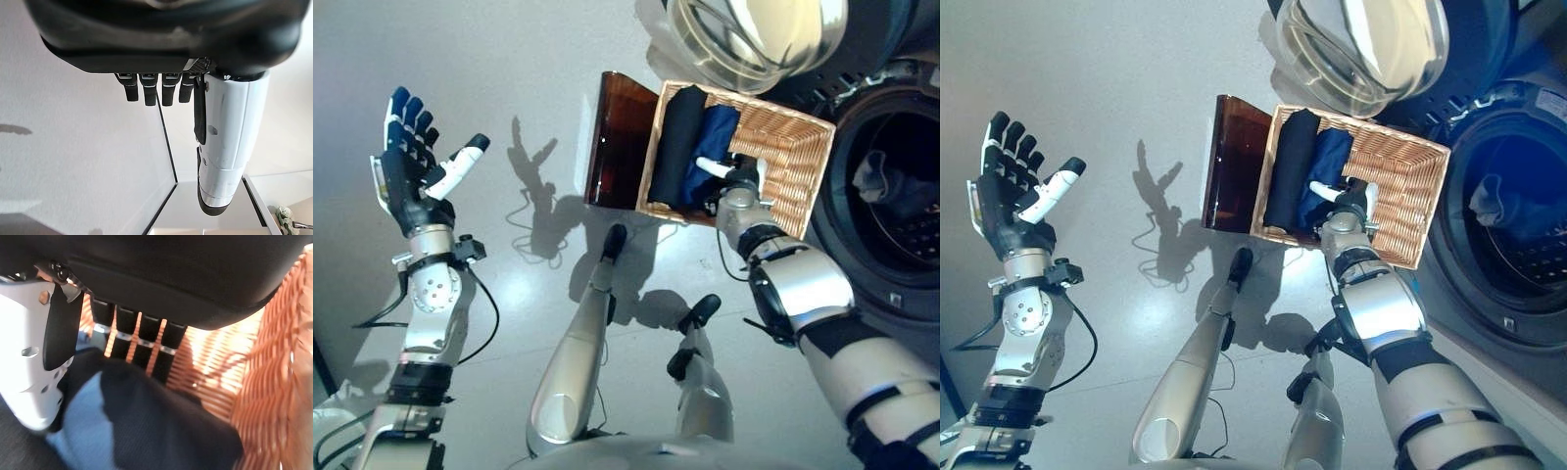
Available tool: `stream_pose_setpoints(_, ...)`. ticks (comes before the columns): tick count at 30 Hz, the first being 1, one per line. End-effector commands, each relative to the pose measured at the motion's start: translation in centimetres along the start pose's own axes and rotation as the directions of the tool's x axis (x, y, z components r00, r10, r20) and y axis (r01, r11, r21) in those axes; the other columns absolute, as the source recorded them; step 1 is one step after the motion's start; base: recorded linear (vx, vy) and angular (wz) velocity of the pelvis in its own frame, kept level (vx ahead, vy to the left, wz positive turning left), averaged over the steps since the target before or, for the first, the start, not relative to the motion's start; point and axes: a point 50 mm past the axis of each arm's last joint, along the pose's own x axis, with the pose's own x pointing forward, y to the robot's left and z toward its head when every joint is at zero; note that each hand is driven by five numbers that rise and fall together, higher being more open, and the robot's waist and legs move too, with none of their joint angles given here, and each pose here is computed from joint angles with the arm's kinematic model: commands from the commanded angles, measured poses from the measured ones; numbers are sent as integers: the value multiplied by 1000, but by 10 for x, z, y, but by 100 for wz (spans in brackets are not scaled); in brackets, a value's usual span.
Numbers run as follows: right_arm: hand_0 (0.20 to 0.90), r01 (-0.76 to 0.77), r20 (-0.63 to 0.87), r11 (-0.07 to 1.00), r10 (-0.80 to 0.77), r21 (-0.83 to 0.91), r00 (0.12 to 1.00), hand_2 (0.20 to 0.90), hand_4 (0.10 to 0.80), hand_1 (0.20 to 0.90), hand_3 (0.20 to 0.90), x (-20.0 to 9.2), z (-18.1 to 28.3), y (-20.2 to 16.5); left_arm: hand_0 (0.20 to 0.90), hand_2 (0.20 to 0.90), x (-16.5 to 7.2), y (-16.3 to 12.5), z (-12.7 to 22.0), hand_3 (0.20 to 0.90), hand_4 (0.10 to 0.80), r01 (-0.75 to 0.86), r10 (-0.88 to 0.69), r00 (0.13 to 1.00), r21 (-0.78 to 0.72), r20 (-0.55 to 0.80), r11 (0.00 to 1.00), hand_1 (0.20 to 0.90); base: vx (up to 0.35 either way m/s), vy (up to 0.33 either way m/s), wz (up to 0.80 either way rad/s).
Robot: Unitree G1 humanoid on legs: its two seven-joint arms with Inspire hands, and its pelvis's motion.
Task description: Pick up the clothes and place them into the washing machine
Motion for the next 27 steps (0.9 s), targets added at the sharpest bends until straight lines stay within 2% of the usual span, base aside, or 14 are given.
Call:
stream_pose_setpoints(1,200,77,142,996,-71,-42,987,200,300,200,200,4,44,-17,900,900,11,1,62,900,800,25,-14,946,-28,323,999,900,-14,48,6)
stream_pose_setpoints(9,200,135,147,991,-130,-20,981,200,300,200,200,8,46,-35,900,900,7,3,60,900,800,26,-20,947,-13,322,1000,900,-13,47,0)
stream_pose_setpoints(14,200,131,160,989,-141,74,977,200,300,200,200,8,48,-34,900,900,6,3,57,900,800,32,-29,950,-5,311,999,900,-1,18,-14)
stream_pose_setpoints(17,200,121,157,973,-153,194,976,200,300,200,200,8,45,-35,900,900,4,3,53,900,800,37,-32,957,-10,288,999,900,-15,13,-10)
stream_pose_setpoints(24,200,98,177,928,-171,359,969,200,300,200,200,7,44,-41,900,900,-2,4,47,900,800,52,-50,966,-2,253,999,900,-28,19,-19)
stream_pose_setpoints(26,200,70,185,878,-177,473,967,200,300,200,200,5,37,-42,900,900,-5,5,43,900,800,52,-51,971,2,233,999,900,-68,27,-26)
stream_pose_setpoints(27,200,71,183,878,-177,472,967,200,300,200,200,5,36,-42,900,900,-5,5,42,900,800,53,-52,971,2,231,999,900,-25,22,-24)
